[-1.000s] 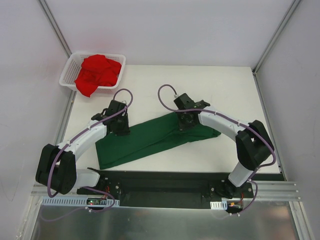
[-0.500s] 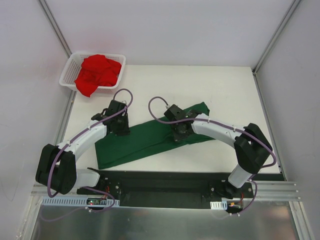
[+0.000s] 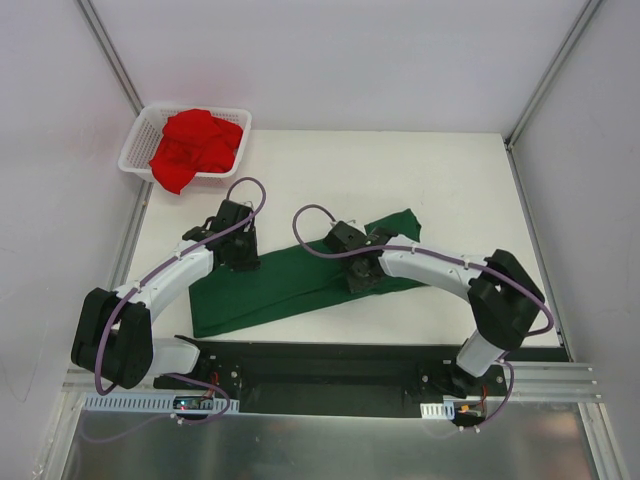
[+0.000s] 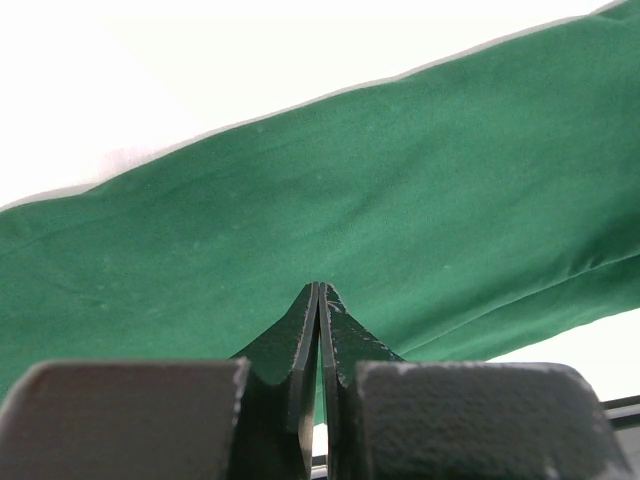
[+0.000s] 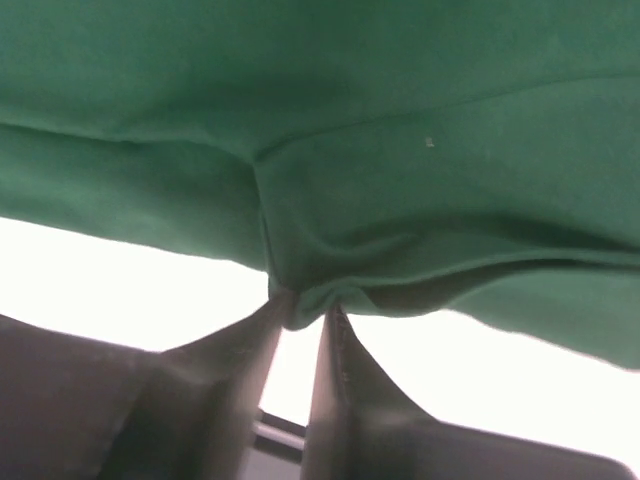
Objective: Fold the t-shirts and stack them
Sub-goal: Rotate the tshirt 85 degrees
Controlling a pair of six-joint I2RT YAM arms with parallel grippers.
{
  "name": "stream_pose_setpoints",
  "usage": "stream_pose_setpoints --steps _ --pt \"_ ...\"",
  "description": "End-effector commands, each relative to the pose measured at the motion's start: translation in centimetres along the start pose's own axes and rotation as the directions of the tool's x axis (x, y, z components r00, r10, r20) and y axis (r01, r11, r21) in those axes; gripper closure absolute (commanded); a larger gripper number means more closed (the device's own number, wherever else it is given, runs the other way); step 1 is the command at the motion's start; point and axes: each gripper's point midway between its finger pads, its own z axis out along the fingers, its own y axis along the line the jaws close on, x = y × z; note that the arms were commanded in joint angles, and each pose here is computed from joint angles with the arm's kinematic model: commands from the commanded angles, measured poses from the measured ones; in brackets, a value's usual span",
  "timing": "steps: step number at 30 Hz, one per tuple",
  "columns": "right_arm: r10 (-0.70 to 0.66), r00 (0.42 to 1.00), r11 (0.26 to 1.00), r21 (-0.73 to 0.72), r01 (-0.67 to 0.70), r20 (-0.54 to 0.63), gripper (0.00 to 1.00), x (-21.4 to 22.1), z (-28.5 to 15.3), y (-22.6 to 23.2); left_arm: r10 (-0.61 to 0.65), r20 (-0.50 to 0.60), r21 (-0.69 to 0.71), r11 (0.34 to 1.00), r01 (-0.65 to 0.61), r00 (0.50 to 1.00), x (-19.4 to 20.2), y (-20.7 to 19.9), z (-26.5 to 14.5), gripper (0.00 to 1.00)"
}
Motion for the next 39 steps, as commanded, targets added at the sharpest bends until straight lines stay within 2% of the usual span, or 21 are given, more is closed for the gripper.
stream_pose_setpoints --steps 1,5,11,15,17,18,20,21,23,24,39 --pt "0.018 0.999 0.999 0.044 -0.02 0.039 0.63 0.3 -2.1 -1.1 0.002 -0.001 0.013 1.0 -0.002 1.0 0.1 0.0 -0.7 1.0" --pt "0.033 0.996 0.996 0.076 -0.04 0.085 0.61 0.5 -3.0 -1.9 -0.001 0.001 0.013 1.0 0.0 1.0 0.1 0.1 -0.7 1.0" --pt "0.053 0.976 0.988 0.134 -0.082 0.21 0.56 -2.0 -4.8 -3.4 -0.002 0.001 0.018 1.0 0.002 1.0 0.1 0.0 -0.8 1.0" --pt "0.025 0.976 0.982 0.18 -0.065 0.216 0.56 -3.4 -3.9 -3.8 -0.003 0.004 0.023 1.0 0.003 1.0 0.1 -0.2 -1.0 1.0" --pt "0.04 0.976 0.983 0.168 -0.077 0.212 0.6 -4.4 -2.8 -3.8 -0.003 0.007 0.02 1.0 0.003 1.0 0.1 -0.1 -1.0 1.0" --pt "0.046 0.975 0.983 0.164 -0.082 0.216 0.66 -4.7 -2.5 -3.9 -0.003 0.012 0.021 1.0 0.003 1.0 0.0 -0.1 -1.1 1.0" --pt "0.071 0.971 0.986 0.133 -0.103 0.227 0.73 -5.8 -1.6 -3.8 -0.003 0.014 0.017 1.0 0.003 1.0 0.1 0.0 -1.1 1.0" --pt "0.079 0.969 0.986 0.123 -0.11 0.232 0.82 -6.2 -1.5 -3.8 -0.001 0.02 0.018 1.0 0.001 1.0 0.0 0.0 -1.2 1.0" --pt "0.099 0.968 0.986 0.109 -0.126 0.229 0.91 -6.9 -1.0 -4.1 -0.003 0.016 0.017 1.0 0.003 1.0 0.0 0.0 -1.2 1.0" --pt "0.099 0.97 0.987 0.106 -0.124 0.221 0.98 -7.1 -0.7 -4.2 -0.003 0.019 0.017 1.0 0.002 1.0 -0.1 0.0 -1.2 1.0" --pt "0.119 0.988 0.993 0.012 -0.121 0.095 0.99 -4.4 2.3 -3.5 0.0 0.013 0.015 1.0 0.0 1.0 0.0 0.0 -1.2 1.0"
